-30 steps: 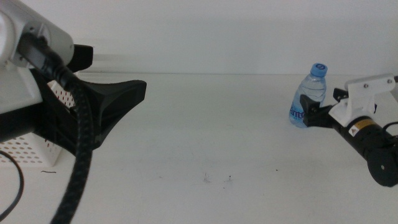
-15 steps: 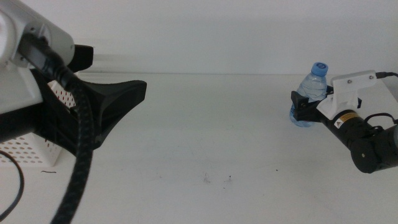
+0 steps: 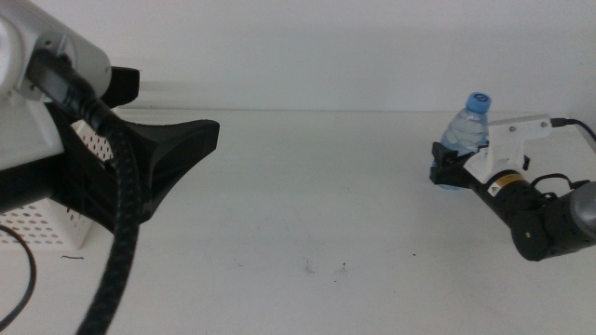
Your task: Use arms to grab the bottles and put them into the dustbin to the left of the table.
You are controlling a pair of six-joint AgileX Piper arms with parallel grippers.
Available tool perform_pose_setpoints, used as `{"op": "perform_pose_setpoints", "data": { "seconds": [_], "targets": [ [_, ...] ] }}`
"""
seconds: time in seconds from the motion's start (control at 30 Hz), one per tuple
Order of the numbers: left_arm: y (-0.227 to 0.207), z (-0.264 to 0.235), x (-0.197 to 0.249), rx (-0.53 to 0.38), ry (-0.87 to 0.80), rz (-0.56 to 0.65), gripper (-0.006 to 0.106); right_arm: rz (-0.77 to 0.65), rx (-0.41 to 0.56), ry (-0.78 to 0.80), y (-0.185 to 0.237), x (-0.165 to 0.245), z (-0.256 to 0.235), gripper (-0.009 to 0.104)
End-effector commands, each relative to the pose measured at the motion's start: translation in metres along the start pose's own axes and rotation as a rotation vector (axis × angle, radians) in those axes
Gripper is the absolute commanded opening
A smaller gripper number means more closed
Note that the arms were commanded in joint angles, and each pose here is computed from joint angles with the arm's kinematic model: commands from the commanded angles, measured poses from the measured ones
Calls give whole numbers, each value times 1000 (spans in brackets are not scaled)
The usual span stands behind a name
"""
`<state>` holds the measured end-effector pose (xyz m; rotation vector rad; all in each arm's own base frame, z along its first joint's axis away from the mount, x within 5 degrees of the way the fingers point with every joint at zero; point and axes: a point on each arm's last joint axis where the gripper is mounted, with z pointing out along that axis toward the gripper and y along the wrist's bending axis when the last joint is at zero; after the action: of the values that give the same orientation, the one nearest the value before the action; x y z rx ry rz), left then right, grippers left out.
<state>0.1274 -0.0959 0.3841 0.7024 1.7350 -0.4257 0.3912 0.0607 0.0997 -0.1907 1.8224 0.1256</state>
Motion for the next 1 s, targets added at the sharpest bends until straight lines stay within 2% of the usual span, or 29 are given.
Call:
{"op": "perform_pose_setpoints", "data": {
  "seconds": [0.0, 0.27, 0.57, 0.77, 0.97],
  "targets": [
    [-1, -2, -2, 6, -19, -10, 94, -1, -48, -22, 15, -6, 2, 0],
    [-1, -2, -2, 6, -19, -8, 94, -68, -237, -129, 90, -40, 17, 0],
    [-1, -2, -2, 6, -19, -8, 94, -162, -428, -107, 186, -70, 31, -1],
    [-1, -2, -2, 6, -19, -8, 94, -179, -489, -110, 222, -60, 40, -1],
    [-1, -2, -2, 6, -19, -8, 94, -187, -510, -90, 234, -44, 45, -1]
  ]
}}
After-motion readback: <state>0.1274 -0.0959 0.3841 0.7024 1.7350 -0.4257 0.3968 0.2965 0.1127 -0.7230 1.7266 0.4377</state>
